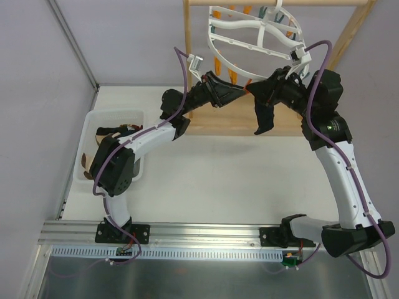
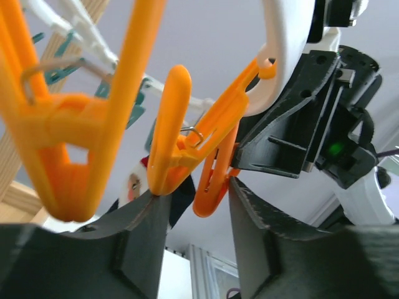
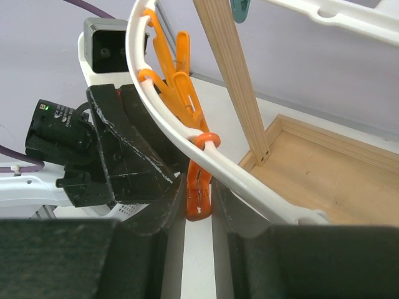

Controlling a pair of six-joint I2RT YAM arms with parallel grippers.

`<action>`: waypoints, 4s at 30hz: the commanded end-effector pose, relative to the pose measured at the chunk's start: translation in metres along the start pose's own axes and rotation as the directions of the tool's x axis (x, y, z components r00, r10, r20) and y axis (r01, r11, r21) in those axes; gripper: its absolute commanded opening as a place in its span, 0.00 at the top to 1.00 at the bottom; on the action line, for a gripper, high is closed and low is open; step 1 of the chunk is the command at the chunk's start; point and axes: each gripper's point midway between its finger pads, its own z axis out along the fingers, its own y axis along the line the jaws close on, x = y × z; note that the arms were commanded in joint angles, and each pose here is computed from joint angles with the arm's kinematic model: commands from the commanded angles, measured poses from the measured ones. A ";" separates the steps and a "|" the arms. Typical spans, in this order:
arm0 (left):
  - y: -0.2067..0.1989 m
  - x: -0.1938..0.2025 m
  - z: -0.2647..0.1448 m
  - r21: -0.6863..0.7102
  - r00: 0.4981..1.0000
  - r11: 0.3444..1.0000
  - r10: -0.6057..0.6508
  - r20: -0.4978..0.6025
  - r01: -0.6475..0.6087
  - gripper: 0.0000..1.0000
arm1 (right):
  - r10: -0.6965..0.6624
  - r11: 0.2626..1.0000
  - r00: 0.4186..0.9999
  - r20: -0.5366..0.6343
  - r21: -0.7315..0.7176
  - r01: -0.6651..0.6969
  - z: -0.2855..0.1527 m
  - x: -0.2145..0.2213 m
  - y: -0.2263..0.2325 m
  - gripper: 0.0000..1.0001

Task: Clip the socks to the hanger
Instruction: Open the clamp at the hanger.

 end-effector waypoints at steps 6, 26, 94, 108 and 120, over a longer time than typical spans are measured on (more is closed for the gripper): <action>-0.043 -0.021 0.008 0.170 0.997 0.984 0.046 0.055 -0.055 0.69 | -0.038 0.996 0.998 0.041 -0.077 0.041 -0.008 -0.018 0.022 0.99; -0.039 -0.010 0.003 -0.038 0.918 0.933 0.360 0.168 -0.359 0.88 | 0.184 0.944 0.975 0.125 0.254 -0.211 -0.037 -0.022 -0.015 0.38; -0.058 0.037 0.036 -0.277 0.645 0.648 0.755 0.115 -0.709 0.86 | 0.197 0.927 0.952 0.234 0.271 -0.258 -0.029 -0.025 -0.018 0.93; -0.056 0.008 -0.034 -0.290 0.838 0.818 0.539 0.086 -0.497 0.25 | 0.106 0.928 0.976 0.189 0.335 -0.165 -0.031 -0.016 -0.031 0.99; 0.019 -0.022 -0.254 -0.865 0.959 0.458 0.270 -0.085 -0.205 0.20 | 0.044 0.919 0.991 0.130 0.384 -0.092 -0.022 -0.006 -0.047 0.99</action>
